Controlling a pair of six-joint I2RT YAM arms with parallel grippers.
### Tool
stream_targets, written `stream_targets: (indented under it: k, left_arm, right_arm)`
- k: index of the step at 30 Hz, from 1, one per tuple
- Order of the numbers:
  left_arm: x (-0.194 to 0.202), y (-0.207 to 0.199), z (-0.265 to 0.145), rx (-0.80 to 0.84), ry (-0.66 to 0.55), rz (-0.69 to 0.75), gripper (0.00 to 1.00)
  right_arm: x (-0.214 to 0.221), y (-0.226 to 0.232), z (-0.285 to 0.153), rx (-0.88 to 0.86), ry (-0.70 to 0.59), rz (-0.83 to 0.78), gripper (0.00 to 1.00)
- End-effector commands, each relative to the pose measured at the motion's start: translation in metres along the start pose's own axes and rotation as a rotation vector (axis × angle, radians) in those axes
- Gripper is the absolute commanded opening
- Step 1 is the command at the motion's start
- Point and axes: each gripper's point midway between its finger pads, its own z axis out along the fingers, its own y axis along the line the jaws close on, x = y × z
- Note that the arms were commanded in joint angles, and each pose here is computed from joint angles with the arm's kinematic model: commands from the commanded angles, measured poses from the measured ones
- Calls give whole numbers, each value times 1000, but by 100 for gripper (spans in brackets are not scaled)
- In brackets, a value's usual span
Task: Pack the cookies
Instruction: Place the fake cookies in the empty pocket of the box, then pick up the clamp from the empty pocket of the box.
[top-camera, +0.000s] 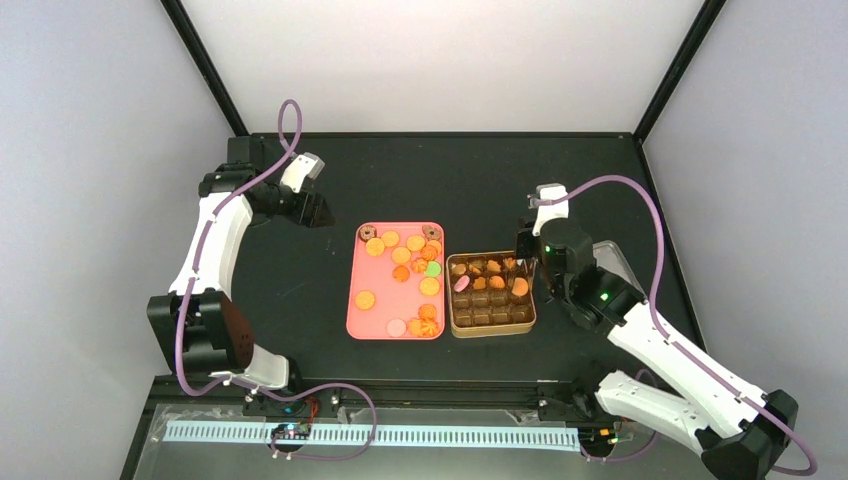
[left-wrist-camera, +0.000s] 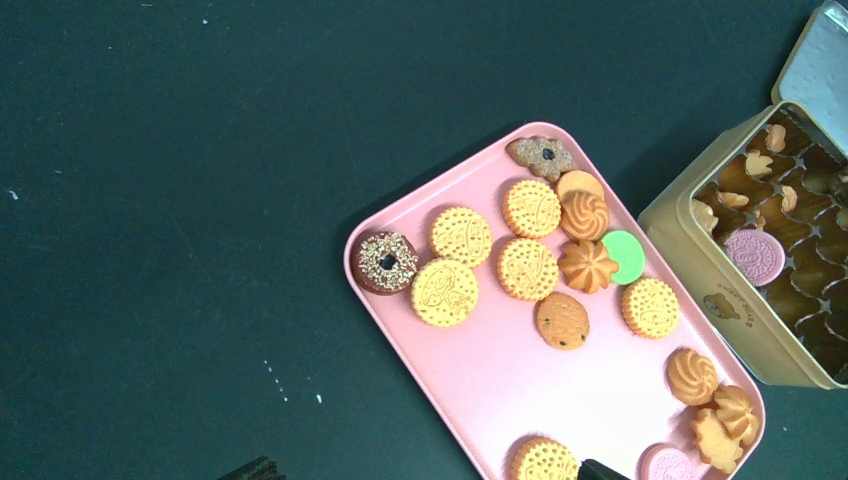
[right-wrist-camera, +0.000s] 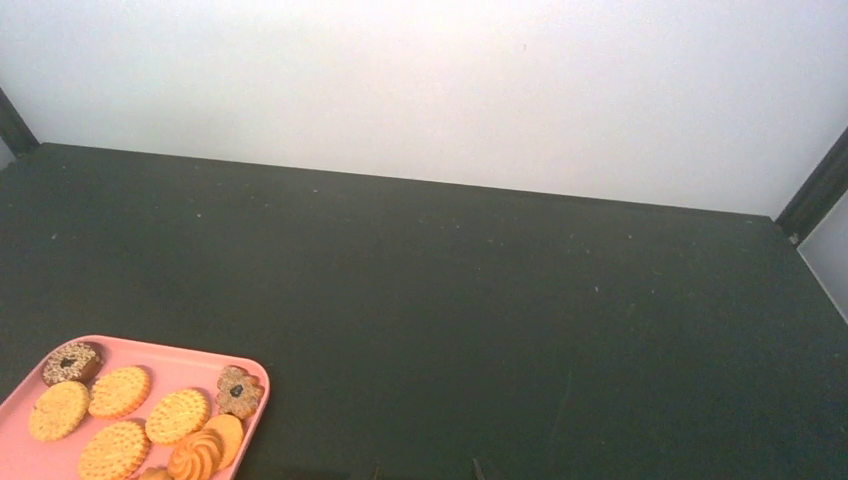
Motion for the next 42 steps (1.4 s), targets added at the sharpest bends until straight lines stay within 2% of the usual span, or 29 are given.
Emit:
stream_targets:
  k: [1,7,18,21,26,29,34,42]
  left_arm:
    - [-2,0,1,13,-9,0,79]
    - [-2,0,0,16,-11,0,79]
    - [-6,-2,-2,20,-22,-1,79]
    - [-6,-2,-3,16,-20,1,79]
    - [-8,-1,-4,13,-23,5,79]
    - [-8,-2,-4,15,-23,4,79]
    - [-7,-2,-3,16,-19,3,79]
    - [-8,-3,-5,15,-22,6,79]
  right_arm:
    - [-34,1,-11,-27,-78,17,4]
    - [-42,1,-18,-44,-97,18,4]
    - [-26,10,0,-51,-73,-23,6]
    - [-22,13,3,-56,-61,-31,12]
    - [-22,14,4,-60,-58,-33,31]
    - [-23,13,2,-61,-62,-34,34]
    - [-28,12,-2,-64,-75,-29,31]
    - [-56,3,-20,-54,-151,-22,6]
